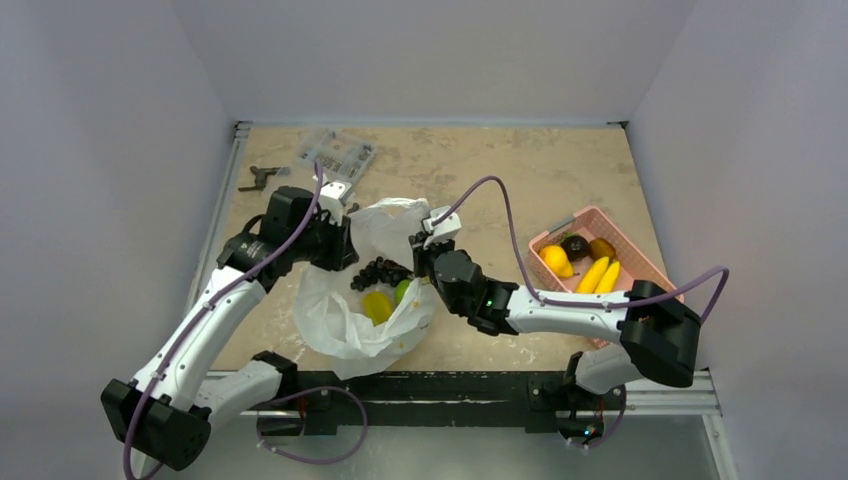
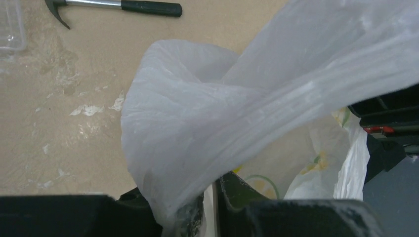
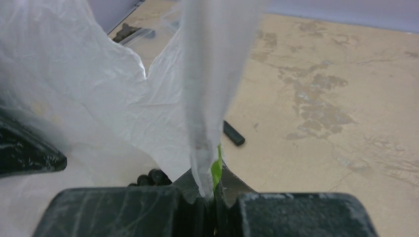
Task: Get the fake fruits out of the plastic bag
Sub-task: Adjust the plastic bag at the center of the board.
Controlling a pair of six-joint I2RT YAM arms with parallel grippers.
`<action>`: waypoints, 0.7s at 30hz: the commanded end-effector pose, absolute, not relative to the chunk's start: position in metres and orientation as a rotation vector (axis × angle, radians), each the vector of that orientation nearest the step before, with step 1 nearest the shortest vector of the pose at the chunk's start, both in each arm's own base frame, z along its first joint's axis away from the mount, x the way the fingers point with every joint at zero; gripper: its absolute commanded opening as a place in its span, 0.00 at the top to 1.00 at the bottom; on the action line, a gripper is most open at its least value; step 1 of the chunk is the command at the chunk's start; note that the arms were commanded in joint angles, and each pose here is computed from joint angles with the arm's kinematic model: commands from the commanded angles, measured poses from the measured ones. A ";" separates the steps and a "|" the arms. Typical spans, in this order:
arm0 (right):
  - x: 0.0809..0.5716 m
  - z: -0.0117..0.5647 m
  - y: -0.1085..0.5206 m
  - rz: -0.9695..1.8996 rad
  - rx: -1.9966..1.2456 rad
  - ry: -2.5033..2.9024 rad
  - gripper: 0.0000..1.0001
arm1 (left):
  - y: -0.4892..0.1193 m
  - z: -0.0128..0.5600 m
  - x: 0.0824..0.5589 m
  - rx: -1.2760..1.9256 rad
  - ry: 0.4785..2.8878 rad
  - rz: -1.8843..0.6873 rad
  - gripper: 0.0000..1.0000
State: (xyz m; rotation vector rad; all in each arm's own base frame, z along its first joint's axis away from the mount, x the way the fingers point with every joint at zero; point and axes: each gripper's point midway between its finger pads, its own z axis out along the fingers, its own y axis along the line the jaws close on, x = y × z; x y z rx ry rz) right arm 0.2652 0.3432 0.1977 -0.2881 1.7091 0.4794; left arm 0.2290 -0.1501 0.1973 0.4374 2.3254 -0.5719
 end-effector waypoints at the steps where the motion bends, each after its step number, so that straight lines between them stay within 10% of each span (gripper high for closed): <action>1: 0.290 0.258 0.317 0.370 -0.060 1.553 1.00 | -0.146 0.223 0.245 0.365 2.307 -0.518 0.67; 7: 0.290 0.267 0.305 0.337 -0.048 1.497 1.00 | -0.101 0.245 0.226 0.072 2.384 -0.308 0.02; 21: 0.287 0.245 0.314 0.342 -0.128 1.543 1.00 | -0.035 0.266 0.119 -0.574 2.166 -0.383 0.00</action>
